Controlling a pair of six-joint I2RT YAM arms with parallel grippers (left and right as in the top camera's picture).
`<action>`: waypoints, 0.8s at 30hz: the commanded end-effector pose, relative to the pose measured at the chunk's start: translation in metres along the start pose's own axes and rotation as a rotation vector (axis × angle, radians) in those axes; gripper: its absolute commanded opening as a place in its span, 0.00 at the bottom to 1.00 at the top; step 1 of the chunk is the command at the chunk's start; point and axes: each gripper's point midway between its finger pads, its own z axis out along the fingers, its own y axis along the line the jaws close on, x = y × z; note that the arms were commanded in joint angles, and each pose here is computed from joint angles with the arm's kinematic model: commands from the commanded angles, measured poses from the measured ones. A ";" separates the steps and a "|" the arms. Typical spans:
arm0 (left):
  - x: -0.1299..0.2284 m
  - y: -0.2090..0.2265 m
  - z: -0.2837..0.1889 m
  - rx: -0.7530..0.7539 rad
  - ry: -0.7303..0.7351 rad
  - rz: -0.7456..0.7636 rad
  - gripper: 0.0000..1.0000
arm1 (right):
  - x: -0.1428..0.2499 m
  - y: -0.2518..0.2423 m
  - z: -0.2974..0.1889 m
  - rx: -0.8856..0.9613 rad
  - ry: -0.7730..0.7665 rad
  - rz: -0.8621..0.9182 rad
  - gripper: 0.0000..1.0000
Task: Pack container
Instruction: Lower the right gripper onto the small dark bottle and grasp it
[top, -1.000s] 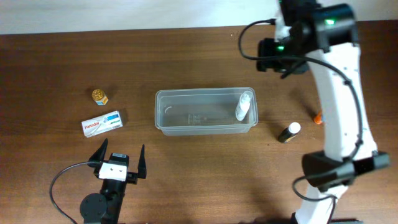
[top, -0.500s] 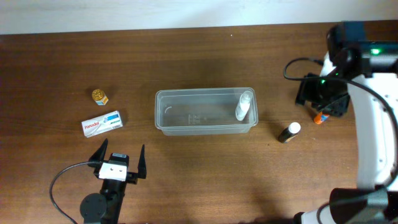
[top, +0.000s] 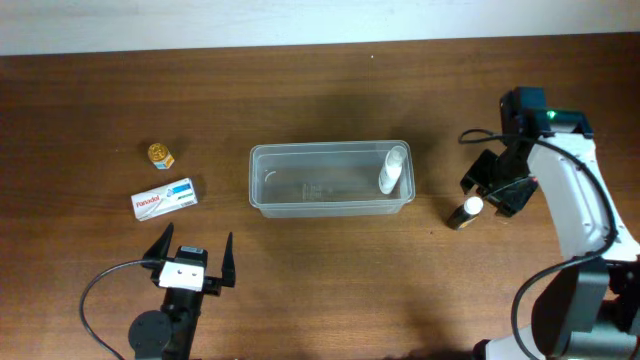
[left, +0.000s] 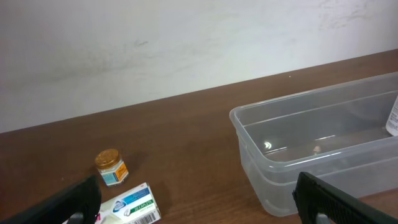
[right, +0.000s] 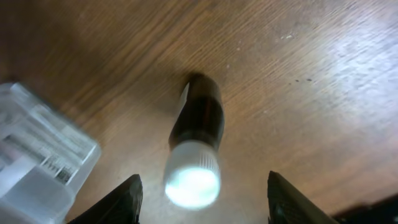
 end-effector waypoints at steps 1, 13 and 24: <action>0.001 0.001 0.000 -0.004 0.002 -0.006 0.99 | 0.005 -0.006 0.015 0.012 0.017 0.045 0.56; 0.001 0.001 0.000 -0.004 0.002 -0.006 0.99 | 0.003 -0.006 0.043 -0.004 -0.004 0.043 0.56; 0.001 0.001 0.000 -0.004 0.002 -0.006 0.99 | 0.002 -0.006 0.053 -0.012 -0.016 0.034 0.30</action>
